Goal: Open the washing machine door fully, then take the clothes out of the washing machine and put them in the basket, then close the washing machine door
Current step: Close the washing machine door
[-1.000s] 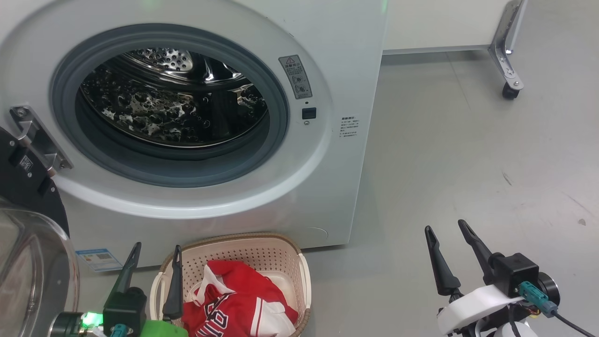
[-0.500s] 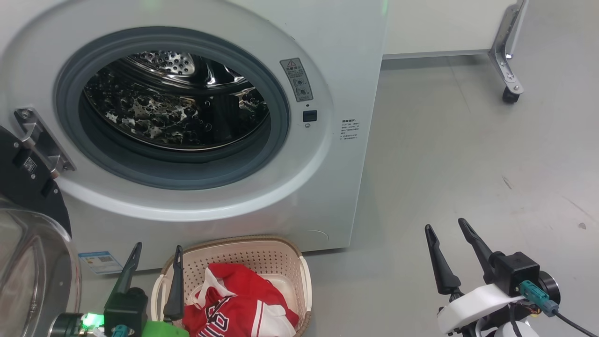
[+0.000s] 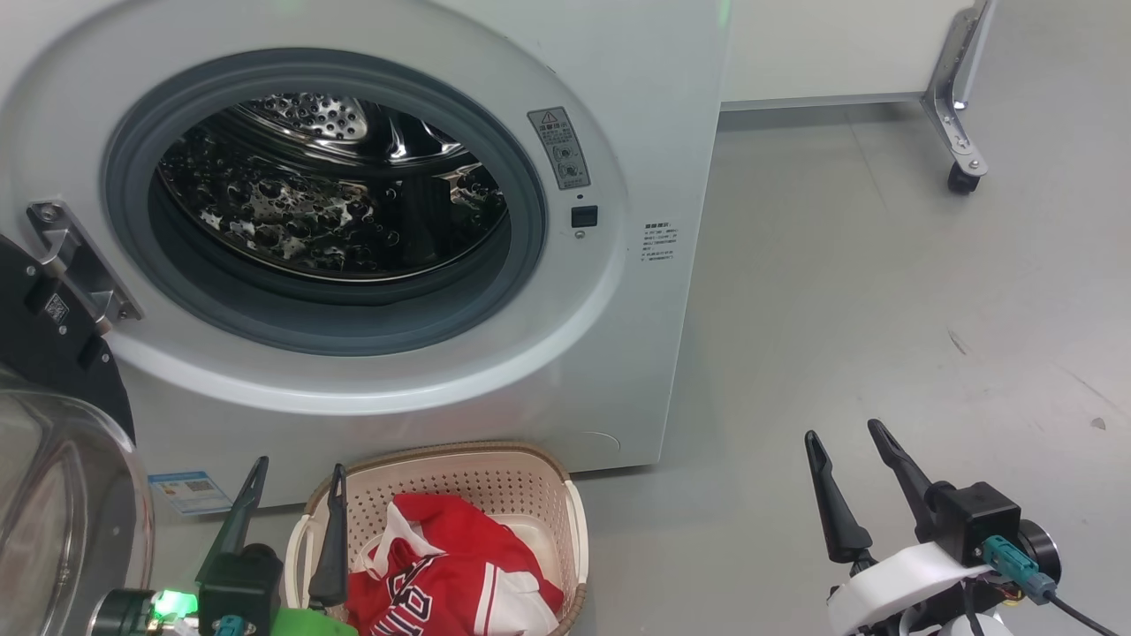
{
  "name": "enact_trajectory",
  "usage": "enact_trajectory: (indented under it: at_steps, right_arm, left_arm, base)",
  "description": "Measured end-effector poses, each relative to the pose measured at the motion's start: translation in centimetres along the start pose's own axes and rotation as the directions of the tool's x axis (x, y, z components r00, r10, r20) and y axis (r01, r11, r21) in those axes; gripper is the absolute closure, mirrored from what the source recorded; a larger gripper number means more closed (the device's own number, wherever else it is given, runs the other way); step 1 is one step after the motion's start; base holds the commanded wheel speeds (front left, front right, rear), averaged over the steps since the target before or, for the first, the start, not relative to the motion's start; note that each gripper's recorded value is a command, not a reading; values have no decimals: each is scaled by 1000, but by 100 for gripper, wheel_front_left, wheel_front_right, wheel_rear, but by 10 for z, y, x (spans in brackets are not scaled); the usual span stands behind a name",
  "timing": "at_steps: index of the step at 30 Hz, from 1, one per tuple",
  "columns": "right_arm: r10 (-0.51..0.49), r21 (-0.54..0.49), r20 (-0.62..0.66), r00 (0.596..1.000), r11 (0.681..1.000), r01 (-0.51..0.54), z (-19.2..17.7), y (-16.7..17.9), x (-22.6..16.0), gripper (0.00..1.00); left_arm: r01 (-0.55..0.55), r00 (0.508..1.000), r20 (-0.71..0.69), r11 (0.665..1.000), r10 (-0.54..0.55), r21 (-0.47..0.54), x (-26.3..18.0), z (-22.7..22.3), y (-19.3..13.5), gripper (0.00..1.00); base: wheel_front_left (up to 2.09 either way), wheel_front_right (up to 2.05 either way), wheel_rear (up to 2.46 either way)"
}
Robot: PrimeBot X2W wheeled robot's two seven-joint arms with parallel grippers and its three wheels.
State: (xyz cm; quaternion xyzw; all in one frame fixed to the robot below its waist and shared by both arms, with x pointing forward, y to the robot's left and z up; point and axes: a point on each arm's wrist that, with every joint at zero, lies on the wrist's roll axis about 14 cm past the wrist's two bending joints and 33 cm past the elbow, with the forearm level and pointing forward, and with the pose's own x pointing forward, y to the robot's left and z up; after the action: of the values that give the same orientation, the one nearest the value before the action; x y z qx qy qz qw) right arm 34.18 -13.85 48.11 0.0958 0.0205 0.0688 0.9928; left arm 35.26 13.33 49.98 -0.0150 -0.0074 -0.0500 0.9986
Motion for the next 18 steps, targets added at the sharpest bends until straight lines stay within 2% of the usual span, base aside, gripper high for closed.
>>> enact_trajectory:
  at_steps: [9,18]
  right_arm:
    - [4,-1,3,1000,1000,-4,1,1,1,0]
    - [7,-2,4,1000,1000,-7,2,2,1,0]
  left_arm:
    - [0,1000,1,1000,0,1,0,2,0,0]
    - [1,1000,0,1000,-1,2,-2,3,-1,0]
  base:
    - [-66,66,0]
    - [-102,102,0]
